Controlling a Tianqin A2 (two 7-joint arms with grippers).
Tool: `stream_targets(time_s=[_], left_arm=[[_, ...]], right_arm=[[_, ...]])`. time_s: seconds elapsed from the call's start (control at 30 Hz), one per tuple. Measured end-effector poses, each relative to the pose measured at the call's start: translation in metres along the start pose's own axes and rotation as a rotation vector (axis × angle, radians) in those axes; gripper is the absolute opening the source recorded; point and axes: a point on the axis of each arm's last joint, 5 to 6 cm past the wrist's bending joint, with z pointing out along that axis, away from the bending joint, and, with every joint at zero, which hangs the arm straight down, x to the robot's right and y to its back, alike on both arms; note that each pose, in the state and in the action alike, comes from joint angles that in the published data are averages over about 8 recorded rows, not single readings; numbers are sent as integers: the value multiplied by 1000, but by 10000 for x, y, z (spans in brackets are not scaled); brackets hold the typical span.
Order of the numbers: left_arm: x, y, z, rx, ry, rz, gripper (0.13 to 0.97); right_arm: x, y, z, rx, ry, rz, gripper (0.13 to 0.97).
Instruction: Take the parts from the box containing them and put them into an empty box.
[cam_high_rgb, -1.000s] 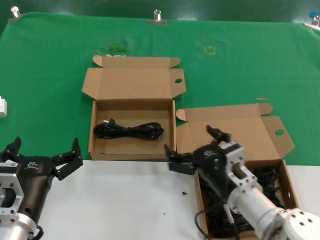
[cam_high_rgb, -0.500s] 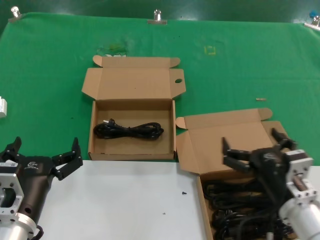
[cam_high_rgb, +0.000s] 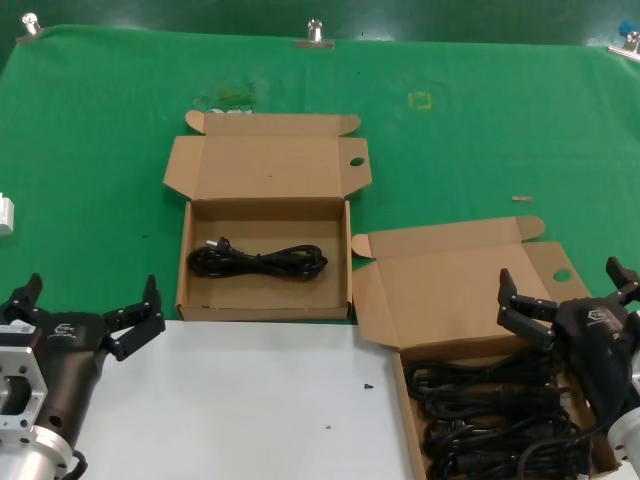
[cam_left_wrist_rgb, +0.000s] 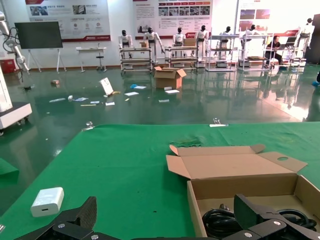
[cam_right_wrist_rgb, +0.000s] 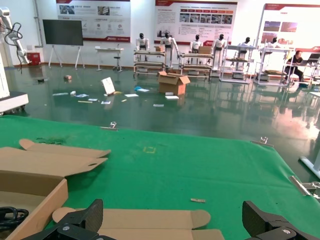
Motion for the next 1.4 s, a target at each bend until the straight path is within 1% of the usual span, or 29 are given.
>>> stream_targets(time_s=[1.4], left_arm=[[0,0,0,0,0,0,966]], right_arm=[[0,0,0,0,0,0,966]])
